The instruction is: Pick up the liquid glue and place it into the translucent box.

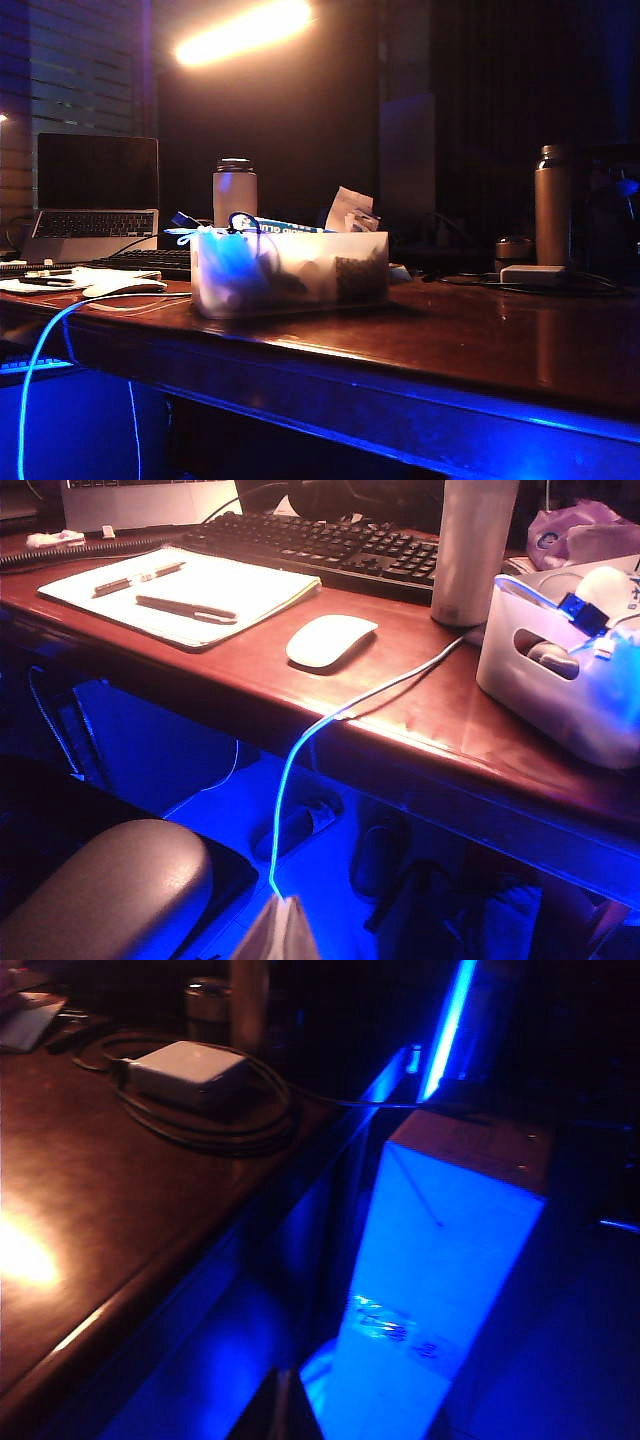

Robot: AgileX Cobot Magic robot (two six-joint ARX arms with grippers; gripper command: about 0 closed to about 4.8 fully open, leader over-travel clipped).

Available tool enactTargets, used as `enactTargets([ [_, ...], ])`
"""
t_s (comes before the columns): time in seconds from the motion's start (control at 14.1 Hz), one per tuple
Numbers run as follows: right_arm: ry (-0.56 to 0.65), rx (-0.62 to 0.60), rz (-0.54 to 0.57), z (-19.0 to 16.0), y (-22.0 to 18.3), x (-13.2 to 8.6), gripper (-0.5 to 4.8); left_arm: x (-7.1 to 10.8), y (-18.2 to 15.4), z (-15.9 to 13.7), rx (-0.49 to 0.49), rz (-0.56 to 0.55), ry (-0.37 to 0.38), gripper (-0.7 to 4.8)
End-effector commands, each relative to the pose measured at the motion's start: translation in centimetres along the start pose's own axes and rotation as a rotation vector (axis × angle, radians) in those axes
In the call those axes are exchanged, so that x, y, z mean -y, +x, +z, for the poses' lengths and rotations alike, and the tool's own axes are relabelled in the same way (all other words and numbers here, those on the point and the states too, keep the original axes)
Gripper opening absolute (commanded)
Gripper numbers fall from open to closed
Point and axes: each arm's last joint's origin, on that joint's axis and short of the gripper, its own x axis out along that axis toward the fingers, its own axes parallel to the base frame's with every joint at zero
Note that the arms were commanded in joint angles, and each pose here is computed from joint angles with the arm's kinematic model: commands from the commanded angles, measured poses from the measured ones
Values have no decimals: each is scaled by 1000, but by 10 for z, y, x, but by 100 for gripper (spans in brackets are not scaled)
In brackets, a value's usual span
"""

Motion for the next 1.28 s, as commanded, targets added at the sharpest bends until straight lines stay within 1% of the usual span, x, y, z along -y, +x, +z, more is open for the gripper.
enactTargets([
  [0.07,-5,6,80,0,0,-4,4,0,0,0,1,-3,0,-2],
  [0.21,-11,13,168,0,-1,-9,4,0,0,0,1,-3,0,-2],
  [0.36,-19,6,208,-1,-2,-13,4,0,0,0,1,-3,0,-2],
  [0.57,-18,17,206,0,-2,-13,4,0,0,0,1,-3,0,-2],
  [0.78,-1,99,188,8,-2,-11,4,0,0,0,2,-3,0,-2],
  [0.85,4,142,210,12,-2,-10,3,0,0,0,1,-3,0,-2],
  [0.92,3,156,244,13,-2,-9,4,0,0,0,1,-3,0,-2],
  [1.07,1,111,301,8,-1,-6,4,0,0,0,1,-3,0,-2],
  [1.21,-4,22,280,-1,0,-4,3,0,0,0,1,-3,0,-2],
  [1.28,-15,22,237,-1,0,-3,4,0,0,0,1,-3,0,-2],
])
